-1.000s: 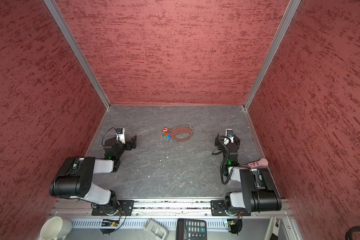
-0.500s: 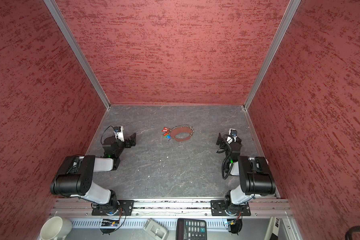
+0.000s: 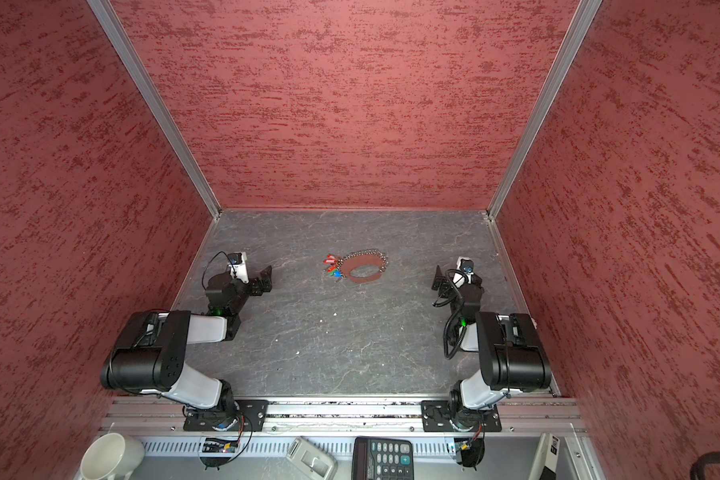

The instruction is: Put the keys on the keyring

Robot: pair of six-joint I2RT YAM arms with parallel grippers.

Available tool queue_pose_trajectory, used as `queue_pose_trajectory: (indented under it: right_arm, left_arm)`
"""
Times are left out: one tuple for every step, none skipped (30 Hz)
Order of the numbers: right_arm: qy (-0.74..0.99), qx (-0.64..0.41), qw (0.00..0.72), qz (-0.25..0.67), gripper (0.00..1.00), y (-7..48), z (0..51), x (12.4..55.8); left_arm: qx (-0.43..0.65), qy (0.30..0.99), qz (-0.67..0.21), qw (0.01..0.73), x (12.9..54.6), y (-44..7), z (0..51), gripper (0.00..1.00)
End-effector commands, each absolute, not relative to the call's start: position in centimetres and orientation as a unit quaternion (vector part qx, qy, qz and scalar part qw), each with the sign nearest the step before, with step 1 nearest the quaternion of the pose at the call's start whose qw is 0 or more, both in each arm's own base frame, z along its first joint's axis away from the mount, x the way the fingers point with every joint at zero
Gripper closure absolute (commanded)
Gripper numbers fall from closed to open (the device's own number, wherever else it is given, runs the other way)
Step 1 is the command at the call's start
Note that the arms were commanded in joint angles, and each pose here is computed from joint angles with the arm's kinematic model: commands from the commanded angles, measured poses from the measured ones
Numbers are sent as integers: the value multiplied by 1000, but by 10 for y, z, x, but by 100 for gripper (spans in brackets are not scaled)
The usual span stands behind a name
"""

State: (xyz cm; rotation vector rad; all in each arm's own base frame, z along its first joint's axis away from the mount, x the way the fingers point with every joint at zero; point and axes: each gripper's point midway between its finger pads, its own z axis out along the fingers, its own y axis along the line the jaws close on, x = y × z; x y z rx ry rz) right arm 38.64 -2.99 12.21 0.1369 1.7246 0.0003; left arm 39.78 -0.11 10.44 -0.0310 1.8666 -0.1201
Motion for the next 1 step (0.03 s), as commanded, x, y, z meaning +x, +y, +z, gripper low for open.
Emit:
queue_pose_trajectory:
  right_arm:
    - [741,62,668,5,1,-30,135,388]
  left_arm:
    - [-13,795,-50,605,401,0,113,1]
